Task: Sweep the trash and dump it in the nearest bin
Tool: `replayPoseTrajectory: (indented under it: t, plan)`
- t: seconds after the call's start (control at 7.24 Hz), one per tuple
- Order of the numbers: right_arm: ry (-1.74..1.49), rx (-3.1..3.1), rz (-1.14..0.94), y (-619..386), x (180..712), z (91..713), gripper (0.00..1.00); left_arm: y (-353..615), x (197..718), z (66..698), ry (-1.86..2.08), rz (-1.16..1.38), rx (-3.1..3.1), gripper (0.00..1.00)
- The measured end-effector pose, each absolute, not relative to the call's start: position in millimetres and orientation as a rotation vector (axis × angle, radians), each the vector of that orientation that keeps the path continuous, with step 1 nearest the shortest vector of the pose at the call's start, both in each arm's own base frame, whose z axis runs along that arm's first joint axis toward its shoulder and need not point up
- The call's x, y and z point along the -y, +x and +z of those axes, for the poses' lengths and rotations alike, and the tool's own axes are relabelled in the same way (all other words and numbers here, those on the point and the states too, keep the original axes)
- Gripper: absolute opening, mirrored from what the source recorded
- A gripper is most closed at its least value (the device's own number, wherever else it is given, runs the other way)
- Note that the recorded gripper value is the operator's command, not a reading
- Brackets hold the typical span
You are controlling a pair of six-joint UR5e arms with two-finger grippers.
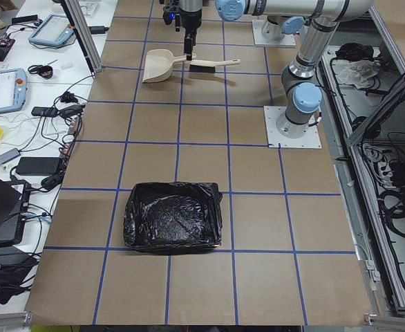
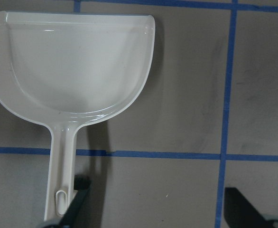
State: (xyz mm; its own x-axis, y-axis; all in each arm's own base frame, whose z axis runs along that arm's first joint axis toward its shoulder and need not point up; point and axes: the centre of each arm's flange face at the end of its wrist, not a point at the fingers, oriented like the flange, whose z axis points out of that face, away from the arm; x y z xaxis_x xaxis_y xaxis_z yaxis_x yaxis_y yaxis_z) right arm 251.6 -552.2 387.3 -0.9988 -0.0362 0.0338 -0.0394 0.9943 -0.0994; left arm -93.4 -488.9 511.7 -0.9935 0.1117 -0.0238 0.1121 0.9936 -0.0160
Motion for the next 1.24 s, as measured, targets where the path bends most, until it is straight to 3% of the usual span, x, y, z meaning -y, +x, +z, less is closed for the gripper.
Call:
replayPoseTrajectory:
  t: [1.24]
  plan:
    - [-0.048, 3.131, 0.064, 169, 530, 445, 1.00, -96, 487, 502, 0.183, 0.000, -3.126, 1.00]
